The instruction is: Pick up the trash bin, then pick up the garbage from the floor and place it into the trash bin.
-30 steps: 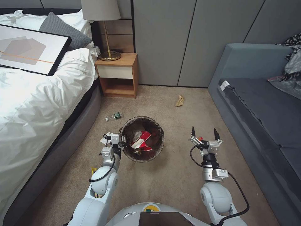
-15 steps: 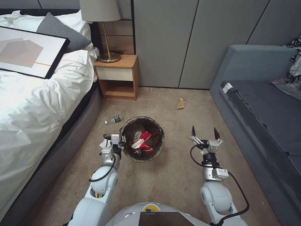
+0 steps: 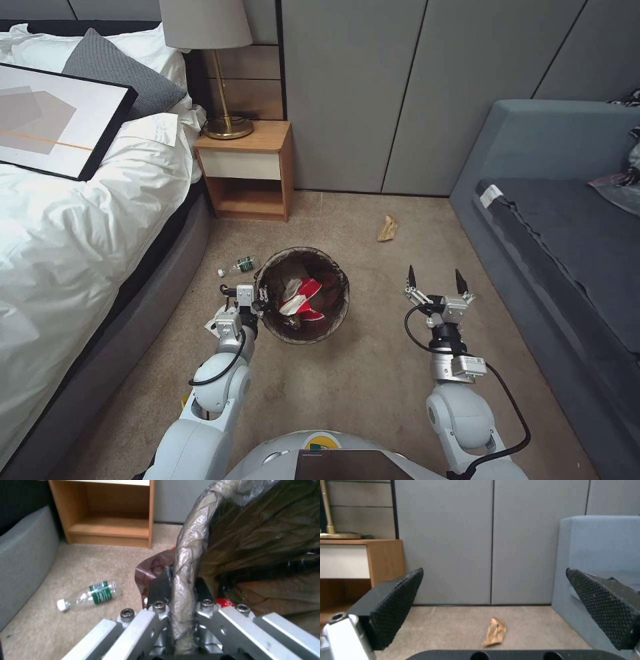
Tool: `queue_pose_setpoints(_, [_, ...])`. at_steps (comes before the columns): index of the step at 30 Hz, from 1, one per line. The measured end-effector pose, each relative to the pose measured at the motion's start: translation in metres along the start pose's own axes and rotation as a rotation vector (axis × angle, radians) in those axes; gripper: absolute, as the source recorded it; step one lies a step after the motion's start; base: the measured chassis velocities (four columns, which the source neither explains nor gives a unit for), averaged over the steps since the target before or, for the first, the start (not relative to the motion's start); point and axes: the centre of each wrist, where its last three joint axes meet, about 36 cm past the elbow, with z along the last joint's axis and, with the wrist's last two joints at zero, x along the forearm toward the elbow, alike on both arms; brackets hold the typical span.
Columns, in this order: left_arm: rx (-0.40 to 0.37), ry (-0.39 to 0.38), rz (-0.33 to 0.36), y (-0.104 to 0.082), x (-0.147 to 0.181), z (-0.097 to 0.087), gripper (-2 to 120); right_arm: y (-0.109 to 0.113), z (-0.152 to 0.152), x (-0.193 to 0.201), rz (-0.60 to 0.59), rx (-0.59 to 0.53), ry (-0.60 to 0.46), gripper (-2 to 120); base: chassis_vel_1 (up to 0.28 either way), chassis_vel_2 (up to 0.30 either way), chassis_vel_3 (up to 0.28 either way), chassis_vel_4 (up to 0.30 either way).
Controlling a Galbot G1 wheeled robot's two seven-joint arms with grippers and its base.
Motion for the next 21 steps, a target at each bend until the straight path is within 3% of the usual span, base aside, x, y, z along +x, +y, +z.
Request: queue_pose_setpoints(21, [0.0, 0.005, 0.004, -0.0005, -0.0002, 0.001, 2, -0.0004, -0.0007, -0.0014, -0.005, 0.0, -0.001, 100, -0.146, 0.14, 0.14, -0.138])
